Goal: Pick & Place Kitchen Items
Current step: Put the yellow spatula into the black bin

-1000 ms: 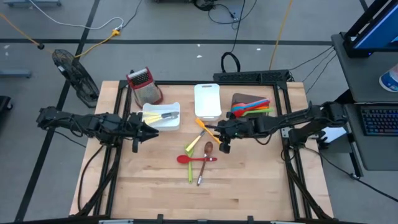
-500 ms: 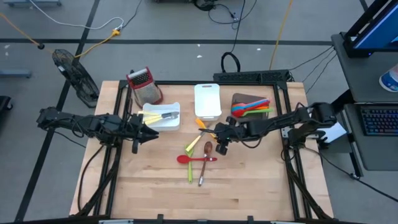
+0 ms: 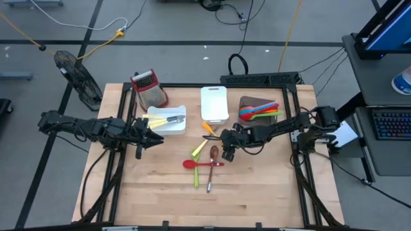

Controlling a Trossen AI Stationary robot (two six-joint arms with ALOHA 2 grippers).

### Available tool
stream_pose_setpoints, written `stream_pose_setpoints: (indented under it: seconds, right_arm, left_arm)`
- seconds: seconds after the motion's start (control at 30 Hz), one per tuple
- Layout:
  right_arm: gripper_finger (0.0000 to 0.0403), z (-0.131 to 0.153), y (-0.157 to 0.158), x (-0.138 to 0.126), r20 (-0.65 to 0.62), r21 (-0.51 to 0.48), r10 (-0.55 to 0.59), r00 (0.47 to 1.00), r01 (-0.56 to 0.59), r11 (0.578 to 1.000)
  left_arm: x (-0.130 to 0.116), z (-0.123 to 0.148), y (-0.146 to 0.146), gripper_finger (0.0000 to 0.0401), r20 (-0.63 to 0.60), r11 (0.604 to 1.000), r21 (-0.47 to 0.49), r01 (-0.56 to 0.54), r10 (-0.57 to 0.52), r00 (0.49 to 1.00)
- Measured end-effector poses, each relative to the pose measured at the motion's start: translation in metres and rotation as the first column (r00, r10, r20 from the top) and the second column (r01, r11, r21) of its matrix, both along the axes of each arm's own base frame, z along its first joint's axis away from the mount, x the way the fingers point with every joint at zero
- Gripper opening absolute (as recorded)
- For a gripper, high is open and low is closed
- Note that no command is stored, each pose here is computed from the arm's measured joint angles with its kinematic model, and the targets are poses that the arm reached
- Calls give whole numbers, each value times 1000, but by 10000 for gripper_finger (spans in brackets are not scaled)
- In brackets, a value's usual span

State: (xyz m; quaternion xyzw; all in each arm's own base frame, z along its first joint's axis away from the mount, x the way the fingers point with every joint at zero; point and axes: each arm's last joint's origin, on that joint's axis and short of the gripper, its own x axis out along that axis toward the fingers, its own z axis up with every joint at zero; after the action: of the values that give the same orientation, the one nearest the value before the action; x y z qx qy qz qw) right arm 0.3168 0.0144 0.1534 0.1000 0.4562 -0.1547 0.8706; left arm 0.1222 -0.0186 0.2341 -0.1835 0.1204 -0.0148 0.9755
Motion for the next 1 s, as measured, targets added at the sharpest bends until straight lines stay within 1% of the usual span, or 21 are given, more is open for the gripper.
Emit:
stream_pose_setpoints:
  seconds: [0.13, 0.57, 0.7, 0.87, 1.0]
  right_arm:
    - [195, 0, -1, 0, 2, -43, -27, 1000, 27, 999]
    - [196, -1, -3, -1, -8, -19, -62, 998, 61, 998]
    - [194, -10, -3, 0, -34, -13, -74, 997, 74, 997]
    - [190, -30, -2, 4, -86, -4, -65, 994, 65, 998]
    - [182, -40, -3, 5, -107, -8, -102, 989, 101, 995]
  left_arm:
    - [0, 0, 0, 86, 0, 1000, 2, 1, -1, 1000]
    - [0, 0, 0, 86, 4, 1000, 24, 6, -6, 1000]
    - [0, 0, 0, 86, 5, 1000, 27, 7, -7, 1000]
    - [0, 0, 0, 86, 6, 1000, 26, 7, -7, 1000]
    - [0, 0, 0, 86, 7, 1000, 23, 6, -6, 1000]
